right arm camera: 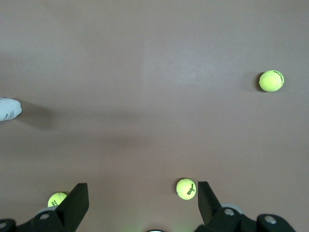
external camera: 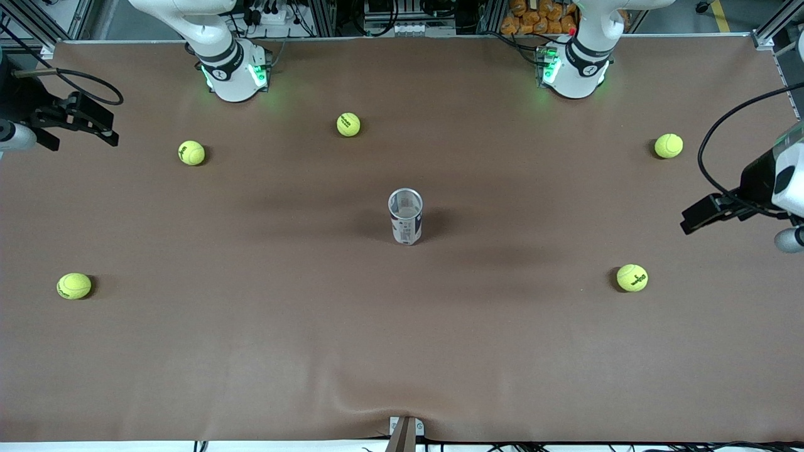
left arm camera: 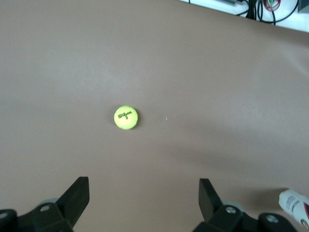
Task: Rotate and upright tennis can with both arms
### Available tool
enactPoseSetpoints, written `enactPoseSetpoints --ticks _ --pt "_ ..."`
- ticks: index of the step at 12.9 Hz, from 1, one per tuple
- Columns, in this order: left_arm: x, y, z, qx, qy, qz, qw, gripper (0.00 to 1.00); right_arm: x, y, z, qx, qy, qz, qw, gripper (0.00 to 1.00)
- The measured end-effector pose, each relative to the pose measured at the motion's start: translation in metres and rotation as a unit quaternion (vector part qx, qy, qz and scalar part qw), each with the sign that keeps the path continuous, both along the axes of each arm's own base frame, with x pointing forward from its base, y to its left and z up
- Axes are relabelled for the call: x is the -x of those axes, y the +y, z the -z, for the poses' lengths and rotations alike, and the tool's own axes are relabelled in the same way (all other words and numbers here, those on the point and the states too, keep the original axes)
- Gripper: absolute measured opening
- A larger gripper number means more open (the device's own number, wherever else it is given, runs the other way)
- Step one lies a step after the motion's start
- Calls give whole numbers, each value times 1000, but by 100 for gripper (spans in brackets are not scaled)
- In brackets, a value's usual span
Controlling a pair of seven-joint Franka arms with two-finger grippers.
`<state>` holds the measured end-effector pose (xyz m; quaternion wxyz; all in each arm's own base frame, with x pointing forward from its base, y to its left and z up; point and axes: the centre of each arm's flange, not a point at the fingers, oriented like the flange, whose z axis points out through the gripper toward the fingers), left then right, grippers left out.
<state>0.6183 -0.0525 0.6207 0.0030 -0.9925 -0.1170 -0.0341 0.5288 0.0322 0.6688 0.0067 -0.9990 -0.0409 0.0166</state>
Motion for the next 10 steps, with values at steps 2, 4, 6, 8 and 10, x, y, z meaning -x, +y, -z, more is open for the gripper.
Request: enactPoseSetpoints --ticks 2,4,6,8,10 --pt "17 -2 -16 -1 8 4 1000 100 0 -2 0 0 0 -1 1000 100" --pt "43 -7 -28 -2 8 12 1000 100 0 -3 2 0 2 0 1000 100" --pt "67 -9 -30 -5 12 15 1000 100 -1 -7 4 0 4 4 1000 100" --pt "81 -11 -28 -7 14 18 1000 100 -1 -9 5 0 5 6 1000 100" --pt "86 -12 -26 -8 11 27 1000 100 -1 -11 9 0 8 14 1000 100"
